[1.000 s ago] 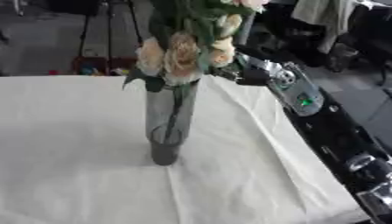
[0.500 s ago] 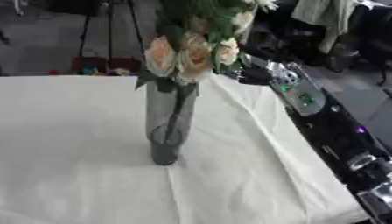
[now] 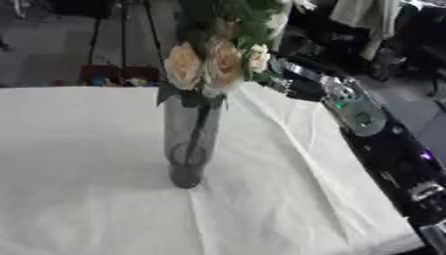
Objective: Arrange flowers into the vase.
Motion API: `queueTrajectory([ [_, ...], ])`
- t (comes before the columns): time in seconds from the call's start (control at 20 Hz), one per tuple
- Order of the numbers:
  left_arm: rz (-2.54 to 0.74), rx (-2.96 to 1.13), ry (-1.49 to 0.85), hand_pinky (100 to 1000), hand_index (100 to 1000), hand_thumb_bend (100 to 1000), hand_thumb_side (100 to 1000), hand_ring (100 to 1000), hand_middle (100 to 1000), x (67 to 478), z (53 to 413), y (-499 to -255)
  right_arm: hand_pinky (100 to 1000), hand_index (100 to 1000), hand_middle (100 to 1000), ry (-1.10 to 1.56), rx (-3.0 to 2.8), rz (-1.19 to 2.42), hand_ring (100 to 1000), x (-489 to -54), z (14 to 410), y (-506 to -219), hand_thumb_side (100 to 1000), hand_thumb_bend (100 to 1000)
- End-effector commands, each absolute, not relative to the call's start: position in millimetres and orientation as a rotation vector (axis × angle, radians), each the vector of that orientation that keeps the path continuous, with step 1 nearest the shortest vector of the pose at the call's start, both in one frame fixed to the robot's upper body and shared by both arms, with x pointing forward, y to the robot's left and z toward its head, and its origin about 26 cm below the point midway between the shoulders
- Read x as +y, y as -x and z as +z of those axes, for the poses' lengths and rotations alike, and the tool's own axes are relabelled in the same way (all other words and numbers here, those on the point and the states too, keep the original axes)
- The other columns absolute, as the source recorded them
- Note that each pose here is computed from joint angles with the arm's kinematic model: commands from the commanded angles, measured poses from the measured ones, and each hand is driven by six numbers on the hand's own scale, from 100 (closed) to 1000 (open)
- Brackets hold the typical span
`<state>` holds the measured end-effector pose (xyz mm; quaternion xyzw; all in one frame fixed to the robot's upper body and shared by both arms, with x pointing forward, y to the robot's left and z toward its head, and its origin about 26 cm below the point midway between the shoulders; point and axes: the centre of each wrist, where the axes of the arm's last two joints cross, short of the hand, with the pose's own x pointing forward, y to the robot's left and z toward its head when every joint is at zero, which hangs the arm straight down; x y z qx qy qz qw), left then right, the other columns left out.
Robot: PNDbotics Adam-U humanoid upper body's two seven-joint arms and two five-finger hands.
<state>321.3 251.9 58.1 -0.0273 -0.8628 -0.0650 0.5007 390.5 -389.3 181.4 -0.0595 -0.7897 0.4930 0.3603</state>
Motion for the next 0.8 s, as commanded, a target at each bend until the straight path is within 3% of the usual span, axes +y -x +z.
queueTrajectory([
  [0.05,-0.157,-2.120,0.060,733,816,917,770,960,682,253,68,-324,1000,1000,1000,0.156,-2.013,1.815,1000,-410,201,-385,883,174],
  [0.8,-0.133,-2.139,0.035,732,815,914,770,960,682,256,73,-325,987,1000,1000,0.255,-2.038,1.593,1000,-467,189,-359,779,133],
])
